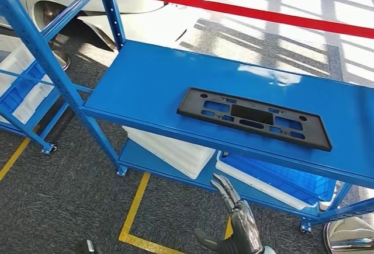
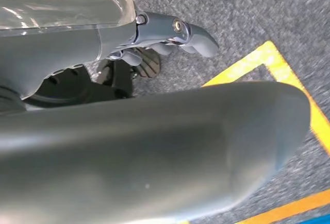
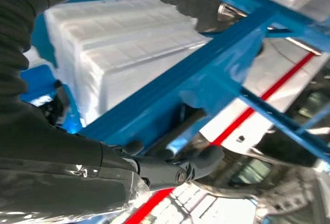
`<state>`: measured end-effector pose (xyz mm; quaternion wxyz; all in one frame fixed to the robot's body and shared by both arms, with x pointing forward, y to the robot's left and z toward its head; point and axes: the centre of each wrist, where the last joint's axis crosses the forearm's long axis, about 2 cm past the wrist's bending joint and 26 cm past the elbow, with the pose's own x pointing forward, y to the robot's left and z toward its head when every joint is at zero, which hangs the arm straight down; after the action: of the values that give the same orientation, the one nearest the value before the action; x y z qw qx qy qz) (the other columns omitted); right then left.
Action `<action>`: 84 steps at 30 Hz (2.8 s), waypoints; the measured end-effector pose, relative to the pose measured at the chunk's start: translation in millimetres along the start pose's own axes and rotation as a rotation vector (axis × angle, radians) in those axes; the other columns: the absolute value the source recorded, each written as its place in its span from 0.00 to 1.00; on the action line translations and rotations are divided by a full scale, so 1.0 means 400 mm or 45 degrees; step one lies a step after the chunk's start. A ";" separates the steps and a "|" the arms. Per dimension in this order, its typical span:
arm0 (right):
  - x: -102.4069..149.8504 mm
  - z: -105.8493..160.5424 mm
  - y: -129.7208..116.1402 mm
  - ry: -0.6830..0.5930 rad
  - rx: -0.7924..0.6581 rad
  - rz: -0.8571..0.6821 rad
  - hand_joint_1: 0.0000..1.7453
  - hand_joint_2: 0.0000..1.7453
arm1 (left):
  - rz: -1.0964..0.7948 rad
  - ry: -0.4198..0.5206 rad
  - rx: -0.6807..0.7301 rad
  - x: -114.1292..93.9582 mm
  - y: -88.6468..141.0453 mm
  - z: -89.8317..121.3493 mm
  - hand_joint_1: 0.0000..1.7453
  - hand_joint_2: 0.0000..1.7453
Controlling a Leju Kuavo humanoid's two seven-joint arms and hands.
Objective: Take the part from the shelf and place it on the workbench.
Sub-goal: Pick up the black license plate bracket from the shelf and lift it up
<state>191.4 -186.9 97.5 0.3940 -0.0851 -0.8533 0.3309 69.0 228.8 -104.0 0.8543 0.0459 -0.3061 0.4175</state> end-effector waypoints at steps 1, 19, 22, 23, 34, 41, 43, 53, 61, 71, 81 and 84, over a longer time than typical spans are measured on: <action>0.000 0.000 -0.001 -0.001 -0.002 0.002 0.00 1.00 | 0.000 -0.001 0.000 0.001 -0.001 0.000 0.00 0.00; 0.010 -0.023 -0.033 -0.099 -0.216 0.331 0.00 1.00 | -0.029 0.034 0.090 0.014 -0.011 -0.009 0.00 0.00; 0.015 -0.025 -0.041 -0.111 -0.287 0.409 0.00 1.00 | -0.032 0.040 0.091 0.014 -0.016 -0.008 0.00 0.00; 0.016 -0.024 -0.043 -0.111 -0.299 0.424 0.00 1.00 | -0.033 0.041 0.094 0.013 -0.016 -0.008 0.00 0.00; 0.024 -0.009 -0.077 -0.059 -0.360 0.510 0.00 1.00 | -0.036 0.046 0.105 0.009 -0.016 -0.005 0.00 0.00; 0.006 0.050 -0.113 0.058 -0.292 0.570 0.00 1.00 | -0.036 0.035 0.120 0.009 -0.011 -0.005 0.00 0.00; 0.002 0.074 -0.133 0.097 -0.276 0.614 0.00 1.00 | -0.033 0.035 0.125 0.008 -0.009 -0.005 0.00 0.00; -0.001 0.204 -0.277 0.259 -0.218 0.899 0.00 1.00 | -0.013 0.038 0.149 0.005 -0.002 -0.003 0.00 0.00; 0.002 0.253 -0.387 0.307 -0.143 1.020 0.00 1.00 | -0.001 0.040 0.157 0.004 0.000 -0.003 0.00 0.00; -0.040 0.257 -0.410 0.355 0.012 1.002 0.00 1.00 | 0.005 0.037 0.145 0.005 -0.001 -0.003 0.00 0.00; -0.092 0.255 -0.430 0.391 0.097 1.024 0.00 1.00 | 0.008 0.037 0.133 0.005 -0.001 -0.003 0.00 0.00; -0.101 0.251 -0.433 0.392 0.096 1.039 0.00 1.00 | 0.009 0.039 0.133 0.005 -0.001 -0.003 0.00 0.00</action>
<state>165.4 -386.2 134.8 0.3566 -0.4491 -0.6684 0.4737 70.9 230.2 -103.8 0.8540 0.0829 -0.2709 0.4364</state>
